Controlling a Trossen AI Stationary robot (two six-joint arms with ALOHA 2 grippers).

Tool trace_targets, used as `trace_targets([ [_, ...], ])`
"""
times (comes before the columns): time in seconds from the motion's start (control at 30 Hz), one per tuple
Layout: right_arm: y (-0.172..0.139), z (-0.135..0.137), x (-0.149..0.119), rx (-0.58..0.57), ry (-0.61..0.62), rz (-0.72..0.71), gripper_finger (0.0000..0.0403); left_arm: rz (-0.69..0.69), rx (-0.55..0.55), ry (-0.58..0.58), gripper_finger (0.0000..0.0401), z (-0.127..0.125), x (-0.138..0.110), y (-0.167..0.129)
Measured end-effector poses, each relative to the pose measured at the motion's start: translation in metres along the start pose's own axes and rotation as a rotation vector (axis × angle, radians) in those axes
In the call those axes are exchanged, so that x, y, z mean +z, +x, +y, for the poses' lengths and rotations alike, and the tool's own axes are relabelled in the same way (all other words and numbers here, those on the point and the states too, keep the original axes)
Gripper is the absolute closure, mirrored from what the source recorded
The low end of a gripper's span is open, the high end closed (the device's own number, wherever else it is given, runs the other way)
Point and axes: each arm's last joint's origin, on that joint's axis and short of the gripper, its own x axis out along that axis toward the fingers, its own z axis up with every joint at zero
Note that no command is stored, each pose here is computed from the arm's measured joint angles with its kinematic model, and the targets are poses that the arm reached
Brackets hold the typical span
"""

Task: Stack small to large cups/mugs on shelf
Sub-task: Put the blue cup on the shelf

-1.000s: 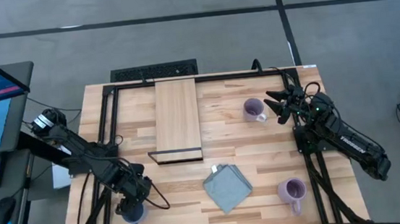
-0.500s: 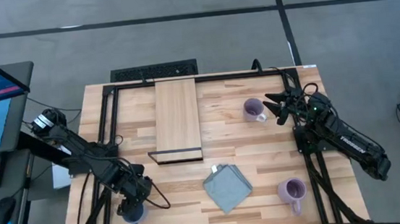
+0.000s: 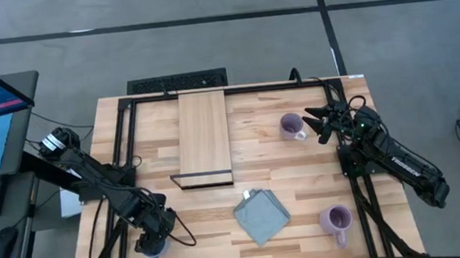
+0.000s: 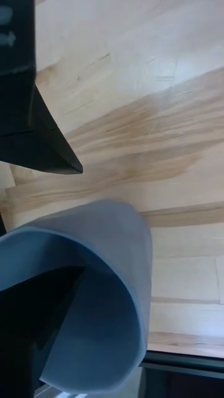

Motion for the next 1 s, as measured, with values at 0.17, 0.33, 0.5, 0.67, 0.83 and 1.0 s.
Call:
trace_targets([
  [0.17, 0.0000, 0.0000, 0.0000, 0.000, 0.000, 0.000, 0.0143, -0.011, -0.002, 0.013, 0.0154, -0.0005, 0.0009, 0.0000],
  [0.33, 0.0000, 0.0000, 0.0000, 0.000, 0.000, 0.000, 0.0143, -0.024, -0.010, 0.050, 0.0154, -0.0012, 0.0023, -0.0001],
  [0.5, 0.0000, 0.0000, 0.0000, 0.000, 0.000, 0.000, 0.0143, -0.033, -0.016, 0.043, 0.0154, -0.0009, 0.0036, -0.0003],
  [0.67, 0.0000, 0.0000, -0.0001, 0.000, 0.000, 0.001, 0.0143, -0.030, -0.015, 0.024, 0.0154, -0.0008, 0.0034, -0.0003],
  [0.83, 0.0000, 0.0000, 0.0000, 0.000, 0.000, 0.000, 0.0143, -0.029, -0.015, 0.020, 0.0154, -0.0007, 0.0033, -0.0003],
  [1.0, 0.0000, 0.0000, -0.0001, 0.000, 0.000, 0.001, 0.0143, -0.023, -0.010, 0.009, 0.0154, -0.0002, 0.0027, -0.0002],
])
